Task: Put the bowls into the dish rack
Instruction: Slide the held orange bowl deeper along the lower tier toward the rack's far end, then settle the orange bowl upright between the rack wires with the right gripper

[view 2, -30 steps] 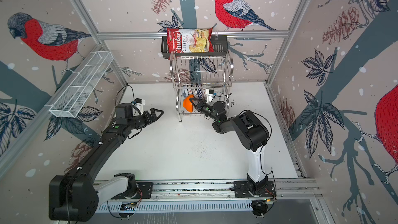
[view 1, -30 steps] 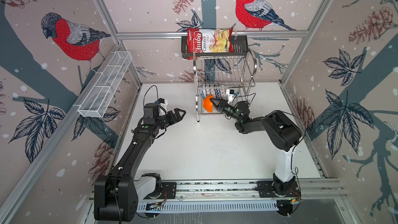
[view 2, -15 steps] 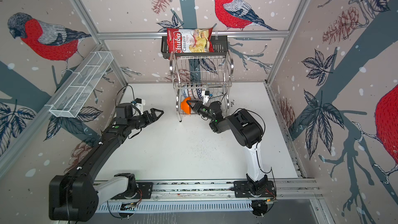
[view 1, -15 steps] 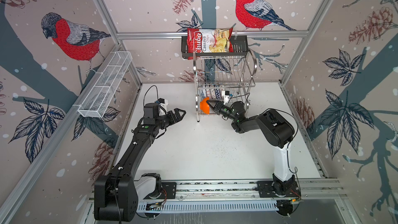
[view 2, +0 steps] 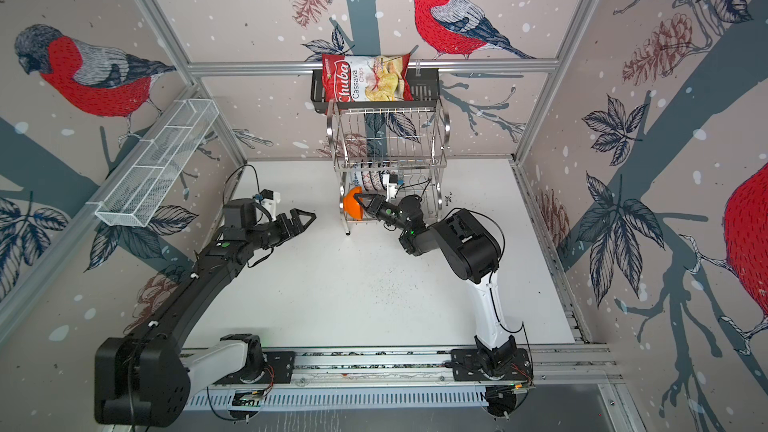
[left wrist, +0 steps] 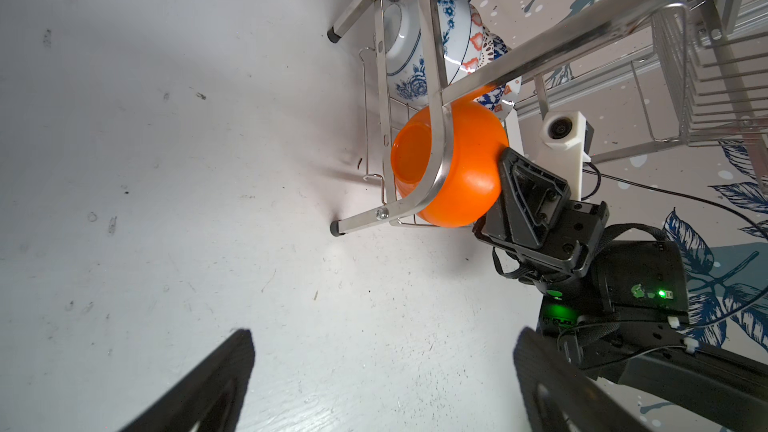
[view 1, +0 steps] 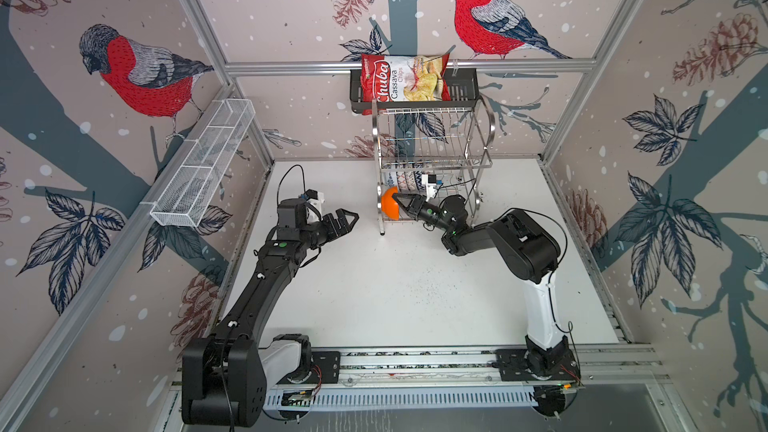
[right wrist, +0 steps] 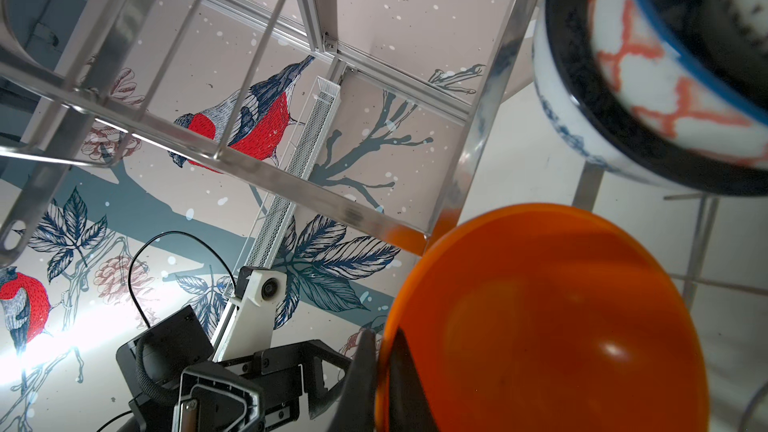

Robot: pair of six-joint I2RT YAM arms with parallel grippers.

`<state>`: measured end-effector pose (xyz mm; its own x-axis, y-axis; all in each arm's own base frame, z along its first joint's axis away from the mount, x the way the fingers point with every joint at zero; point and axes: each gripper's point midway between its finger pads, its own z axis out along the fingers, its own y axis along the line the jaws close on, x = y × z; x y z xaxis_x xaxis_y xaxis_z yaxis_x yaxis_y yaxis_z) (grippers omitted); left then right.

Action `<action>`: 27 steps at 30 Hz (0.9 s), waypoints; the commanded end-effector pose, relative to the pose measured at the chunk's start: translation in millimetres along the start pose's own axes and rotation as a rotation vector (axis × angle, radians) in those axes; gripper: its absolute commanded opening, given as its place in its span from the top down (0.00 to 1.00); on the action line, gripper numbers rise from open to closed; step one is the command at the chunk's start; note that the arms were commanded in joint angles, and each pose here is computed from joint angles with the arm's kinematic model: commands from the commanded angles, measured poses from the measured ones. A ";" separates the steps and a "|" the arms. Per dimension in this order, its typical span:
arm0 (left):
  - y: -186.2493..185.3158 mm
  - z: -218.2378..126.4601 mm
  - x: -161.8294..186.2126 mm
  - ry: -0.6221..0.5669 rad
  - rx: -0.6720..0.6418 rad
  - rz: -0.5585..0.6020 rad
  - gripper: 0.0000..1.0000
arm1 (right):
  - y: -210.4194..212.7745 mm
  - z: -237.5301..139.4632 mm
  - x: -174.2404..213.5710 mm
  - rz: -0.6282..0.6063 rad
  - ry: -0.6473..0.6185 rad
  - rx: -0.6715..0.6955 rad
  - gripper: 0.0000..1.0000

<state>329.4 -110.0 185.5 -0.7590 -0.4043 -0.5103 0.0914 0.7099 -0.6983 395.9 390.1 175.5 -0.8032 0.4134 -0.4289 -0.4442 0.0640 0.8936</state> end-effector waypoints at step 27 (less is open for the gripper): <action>-3.5 1.0 -6.1 -0.020 0.019 0.021 0.02 | -52.4 -21.0 4.7 0.113 0.006 0.066 0.98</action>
<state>329.8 -110.0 183.6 -0.7621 -0.4041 -0.5058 0.0871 0.7101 -0.6986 402.7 371.6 162.0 -0.8138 0.4420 -0.3774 -0.4211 -0.0007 0.9070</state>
